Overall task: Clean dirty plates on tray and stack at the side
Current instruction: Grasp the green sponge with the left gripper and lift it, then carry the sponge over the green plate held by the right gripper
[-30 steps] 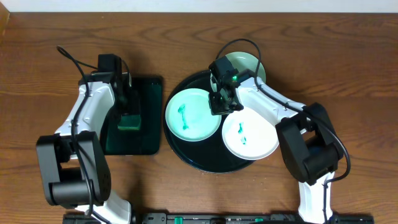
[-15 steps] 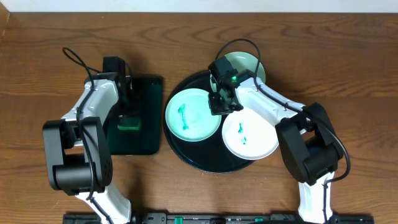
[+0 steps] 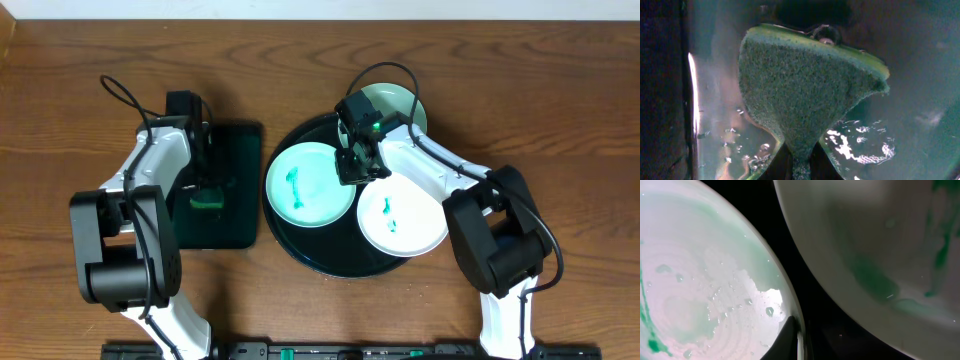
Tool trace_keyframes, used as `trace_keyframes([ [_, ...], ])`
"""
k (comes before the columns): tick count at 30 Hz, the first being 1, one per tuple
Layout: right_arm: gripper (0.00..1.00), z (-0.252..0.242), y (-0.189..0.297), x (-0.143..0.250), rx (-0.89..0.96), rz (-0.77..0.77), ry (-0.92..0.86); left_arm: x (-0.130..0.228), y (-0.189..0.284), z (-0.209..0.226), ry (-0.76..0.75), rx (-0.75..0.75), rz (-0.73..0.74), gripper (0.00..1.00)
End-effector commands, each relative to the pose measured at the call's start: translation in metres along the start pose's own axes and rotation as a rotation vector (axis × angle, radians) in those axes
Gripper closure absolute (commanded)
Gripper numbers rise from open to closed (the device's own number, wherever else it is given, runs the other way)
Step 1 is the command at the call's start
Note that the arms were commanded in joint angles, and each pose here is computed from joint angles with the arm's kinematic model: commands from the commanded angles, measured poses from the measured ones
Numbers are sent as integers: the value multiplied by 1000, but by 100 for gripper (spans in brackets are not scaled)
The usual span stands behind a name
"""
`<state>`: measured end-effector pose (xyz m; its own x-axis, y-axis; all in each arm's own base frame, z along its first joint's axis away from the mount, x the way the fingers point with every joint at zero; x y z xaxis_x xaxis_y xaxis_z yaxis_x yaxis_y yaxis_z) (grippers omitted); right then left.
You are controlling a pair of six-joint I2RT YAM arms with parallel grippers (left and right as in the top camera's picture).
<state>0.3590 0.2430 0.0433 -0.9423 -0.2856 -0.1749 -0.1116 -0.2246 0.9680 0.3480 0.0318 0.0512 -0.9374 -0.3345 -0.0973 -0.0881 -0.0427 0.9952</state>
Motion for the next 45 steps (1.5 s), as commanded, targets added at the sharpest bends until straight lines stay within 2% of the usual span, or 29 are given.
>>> trace_keyframes([
  [1, 97, 9, -11, 5, 10, 13, 30, -12, 21, 1, 14, -2, -42, 93],
  [6, 99, 9, -11, 4, 8, 8, 30, -22, 69, 0, 42, 26, -137, 93],
  [11, 99, 9, -11, 4, 8, 7, 30, -18, 98, 2, 86, 49, -192, 93],
  [18, 99, 9, -11, 4, 8, 7, 30, -8, 97, 3, 125, 48, -154, 93],
  [28, 99, 9, -11, 4, 8, 7, 30, -1, 97, -14, 144, 155, -104, 93],
  [32, 99, 9, -11, 4, 7, 7, 30, 7, 99, -39, 139, 224, -73, 93],
  [40, 99, 9, -11, 4, 7, 7, 29, 35, 101, -106, 33, 266, -55, 93],
  [45, 99, 9, -11, 4, 7, 8, 29, 49, 79, -136, -21, 248, -5, 93],
])
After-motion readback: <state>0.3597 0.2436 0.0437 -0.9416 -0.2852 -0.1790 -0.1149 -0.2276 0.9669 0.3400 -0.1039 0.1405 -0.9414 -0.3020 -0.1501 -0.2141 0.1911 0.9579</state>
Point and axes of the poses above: each gripper's point midway between its finger pads, its own y axis back along the fingers, its own z axis along the line the jaws close on, x = y × z, the point moved 4 cm from there along y, back along the fingers, and after that the axes turned 8 degrees about y, right-handed, at the moved point
